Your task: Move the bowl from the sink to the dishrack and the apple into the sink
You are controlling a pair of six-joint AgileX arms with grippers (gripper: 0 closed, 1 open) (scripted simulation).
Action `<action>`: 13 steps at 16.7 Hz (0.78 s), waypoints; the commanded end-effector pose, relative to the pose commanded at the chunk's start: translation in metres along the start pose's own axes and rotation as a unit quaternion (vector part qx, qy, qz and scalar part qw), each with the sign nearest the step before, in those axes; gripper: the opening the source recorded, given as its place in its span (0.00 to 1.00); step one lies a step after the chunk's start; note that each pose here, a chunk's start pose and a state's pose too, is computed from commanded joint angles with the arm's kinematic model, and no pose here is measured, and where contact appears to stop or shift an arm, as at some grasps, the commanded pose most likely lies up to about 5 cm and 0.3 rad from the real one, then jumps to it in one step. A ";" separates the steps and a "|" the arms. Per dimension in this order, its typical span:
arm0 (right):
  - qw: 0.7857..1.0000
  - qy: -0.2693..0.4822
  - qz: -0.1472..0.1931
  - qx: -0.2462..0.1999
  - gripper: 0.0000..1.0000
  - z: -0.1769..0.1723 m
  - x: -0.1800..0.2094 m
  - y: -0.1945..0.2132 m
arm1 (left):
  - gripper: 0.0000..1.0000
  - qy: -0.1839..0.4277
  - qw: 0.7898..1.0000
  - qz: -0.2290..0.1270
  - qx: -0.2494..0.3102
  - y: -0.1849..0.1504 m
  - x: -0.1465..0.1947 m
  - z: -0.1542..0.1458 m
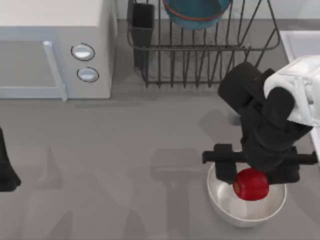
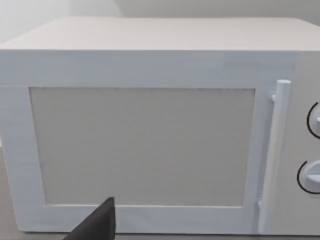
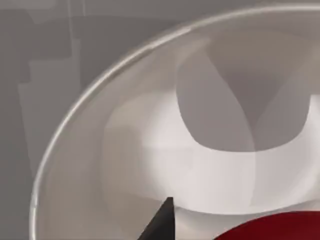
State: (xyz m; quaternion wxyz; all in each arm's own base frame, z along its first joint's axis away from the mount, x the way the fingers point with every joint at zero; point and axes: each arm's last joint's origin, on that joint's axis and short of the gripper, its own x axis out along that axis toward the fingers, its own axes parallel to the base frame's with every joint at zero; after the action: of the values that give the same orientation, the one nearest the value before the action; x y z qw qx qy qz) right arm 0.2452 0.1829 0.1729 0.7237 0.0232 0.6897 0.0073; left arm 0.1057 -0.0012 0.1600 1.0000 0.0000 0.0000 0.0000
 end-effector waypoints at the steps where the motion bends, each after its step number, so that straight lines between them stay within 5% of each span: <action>1: 1.000 0.002 -0.001 0.000 0.00 0.000 -0.012 0.000 | 1.00 0.000 1.000 0.000 0.000 0.000 0.000 0.000; 5: 1.000 -0.003 0.002 -0.001 0.00 -0.002 -0.048 -0.001 | 1.00 0.000 1.000 0.000 0.000 0.000 0.000 0.000; 13: 0.999 -0.018 0.027 0.017 0.00 0.012 -0.046 -0.009 | 1.00 0.000 1.000 0.000 0.000 0.000 0.000 0.000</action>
State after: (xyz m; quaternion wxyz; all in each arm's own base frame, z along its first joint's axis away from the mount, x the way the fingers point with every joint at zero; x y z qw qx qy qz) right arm 0.2544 0.1715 0.2193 0.7352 0.0539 0.6755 0.0145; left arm 0.1057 -0.0012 0.1600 1.0000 0.0000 0.0000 0.0000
